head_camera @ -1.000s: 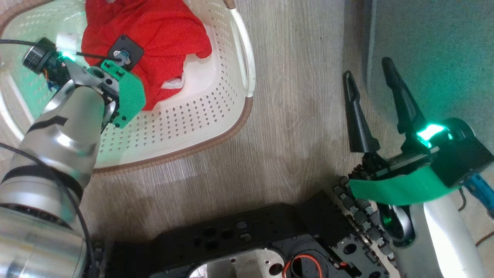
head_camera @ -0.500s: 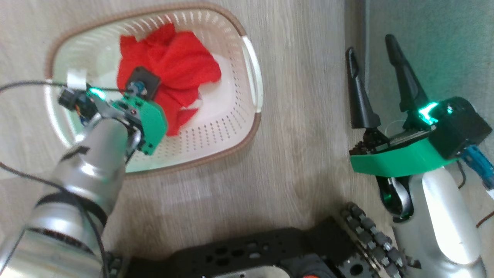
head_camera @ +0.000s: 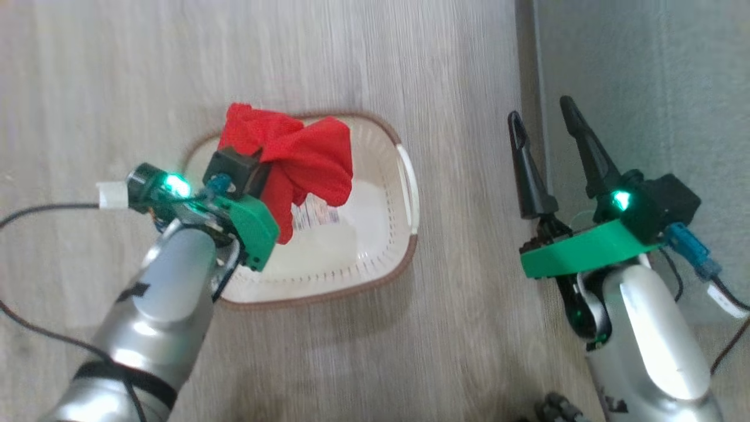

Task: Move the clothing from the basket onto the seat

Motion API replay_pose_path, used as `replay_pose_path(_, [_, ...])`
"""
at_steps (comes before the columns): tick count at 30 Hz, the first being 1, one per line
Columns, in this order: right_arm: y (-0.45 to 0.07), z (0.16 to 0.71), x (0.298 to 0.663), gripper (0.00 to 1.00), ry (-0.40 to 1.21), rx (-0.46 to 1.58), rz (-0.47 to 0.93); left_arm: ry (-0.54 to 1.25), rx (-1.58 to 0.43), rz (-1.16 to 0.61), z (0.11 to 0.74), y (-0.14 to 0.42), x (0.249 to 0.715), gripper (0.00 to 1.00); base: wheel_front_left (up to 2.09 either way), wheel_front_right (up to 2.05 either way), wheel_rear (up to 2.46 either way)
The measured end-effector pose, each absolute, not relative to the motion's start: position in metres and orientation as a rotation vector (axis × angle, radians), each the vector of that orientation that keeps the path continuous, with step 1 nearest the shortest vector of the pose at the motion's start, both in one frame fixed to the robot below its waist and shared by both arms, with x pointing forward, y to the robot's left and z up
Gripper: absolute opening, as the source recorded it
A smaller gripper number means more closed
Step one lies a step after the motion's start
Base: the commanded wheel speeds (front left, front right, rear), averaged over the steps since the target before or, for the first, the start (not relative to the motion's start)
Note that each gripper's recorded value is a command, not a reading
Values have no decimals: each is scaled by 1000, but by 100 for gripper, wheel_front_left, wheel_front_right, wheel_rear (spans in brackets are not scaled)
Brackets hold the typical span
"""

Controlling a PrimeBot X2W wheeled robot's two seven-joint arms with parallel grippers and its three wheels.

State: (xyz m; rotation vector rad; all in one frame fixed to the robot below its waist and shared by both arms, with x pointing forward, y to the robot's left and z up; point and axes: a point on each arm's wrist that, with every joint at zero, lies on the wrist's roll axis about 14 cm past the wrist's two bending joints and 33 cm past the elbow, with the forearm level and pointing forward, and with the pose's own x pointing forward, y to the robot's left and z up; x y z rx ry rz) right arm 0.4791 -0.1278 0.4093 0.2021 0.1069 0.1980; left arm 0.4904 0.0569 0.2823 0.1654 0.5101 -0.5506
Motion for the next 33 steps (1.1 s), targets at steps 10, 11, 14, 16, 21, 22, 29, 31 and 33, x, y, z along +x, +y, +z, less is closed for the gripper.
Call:
replay_pose_path(10, [-114,463,445,100,26,226,234,255,90,-419,396,78,473,0,0,0,0])
replay_pose_path(11, [-112,468,443,100,15,228,240,229,87,-412,406,79,472,0,0,0,0])
replay_pose_path(14, [-108,482,440,100,-15,228,255,159,76,-382,434,85,468,0,0,0,0])
replay_pose_path(16, [-105,488,436,100,-29,229,264,122,69,-362,448,91,464,0,0,0,0])
replay_pose_path(21, [-99,498,427,100,-47,235,280,47,49,-315,477,102,450,0,0,0,0])
replay_pose_path(22, [-97,501,426,100,-54,235,286,32,43,-303,482,105,448,0,0,0,0])
replay_pose_path(29, [-90,512,413,100,-76,233,309,-48,-1,-259,510,115,426,0,0,0,0])
replay_pose_path(31, [-89,514,410,100,-79,232,314,-62,-16,-254,513,114,418,0,0,0,0])
replay_pose_path(33, [-87,516,406,100,-84,231,319,-79,-32,-256,519,113,411,0,0,0,0])
